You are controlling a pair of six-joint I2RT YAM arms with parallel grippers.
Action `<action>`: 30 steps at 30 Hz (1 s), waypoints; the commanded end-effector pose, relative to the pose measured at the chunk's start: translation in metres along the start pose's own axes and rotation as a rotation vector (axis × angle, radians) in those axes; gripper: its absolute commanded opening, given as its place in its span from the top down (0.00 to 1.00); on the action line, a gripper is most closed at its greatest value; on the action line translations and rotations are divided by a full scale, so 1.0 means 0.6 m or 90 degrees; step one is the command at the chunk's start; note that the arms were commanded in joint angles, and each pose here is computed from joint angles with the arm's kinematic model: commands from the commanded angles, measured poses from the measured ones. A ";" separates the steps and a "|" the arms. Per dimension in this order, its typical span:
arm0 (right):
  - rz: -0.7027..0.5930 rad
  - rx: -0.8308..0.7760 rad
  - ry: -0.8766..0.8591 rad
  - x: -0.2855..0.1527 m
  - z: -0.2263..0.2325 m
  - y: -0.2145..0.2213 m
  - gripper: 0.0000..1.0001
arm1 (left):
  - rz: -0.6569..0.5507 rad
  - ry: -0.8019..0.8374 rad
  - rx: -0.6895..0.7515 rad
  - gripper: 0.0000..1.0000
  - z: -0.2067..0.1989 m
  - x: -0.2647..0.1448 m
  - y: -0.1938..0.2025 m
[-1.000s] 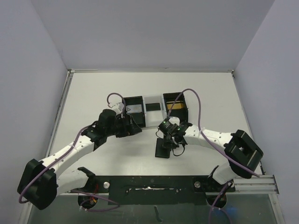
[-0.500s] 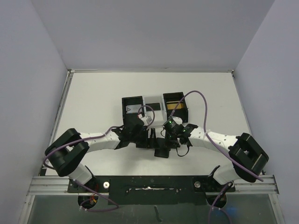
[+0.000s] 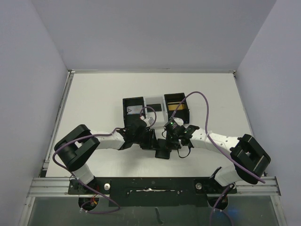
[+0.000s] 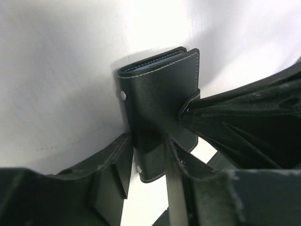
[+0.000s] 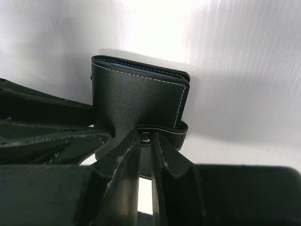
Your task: Take the credit cards out of the card holder
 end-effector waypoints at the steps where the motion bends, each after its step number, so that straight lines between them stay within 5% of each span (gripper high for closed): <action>1: 0.031 -0.008 0.040 0.026 -0.020 0.021 0.93 | 0.008 0.026 0.007 0.75 -0.012 0.014 0.001; 6: 0.030 -0.028 0.073 0.022 -0.018 0.015 0.89 | 0.005 0.018 0.005 0.92 -0.011 0.015 0.000; 11: 0.038 -0.042 0.141 0.019 -0.016 0.009 0.74 | 0.001 0.022 0.008 0.98 -0.015 0.013 -0.002; 17: 0.043 -0.050 0.210 0.020 -0.011 0.009 0.68 | -0.007 0.031 0.016 1.00 -0.022 0.008 -0.005; 30: -0.004 -0.035 0.188 -0.007 -0.011 -0.004 0.95 | -0.014 -0.005 0.009 1.00 -0.008 0.008 -0.003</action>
Point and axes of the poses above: each gripper's point midway between its finger pads, its own x axis out along the fingers, its own z axis along the line the jaws close on, y = z × x, the point moved 9 cm from there along -x, back along the fingers, and after that the axes turned 12 degrees about -x, right-handed, at the moved point
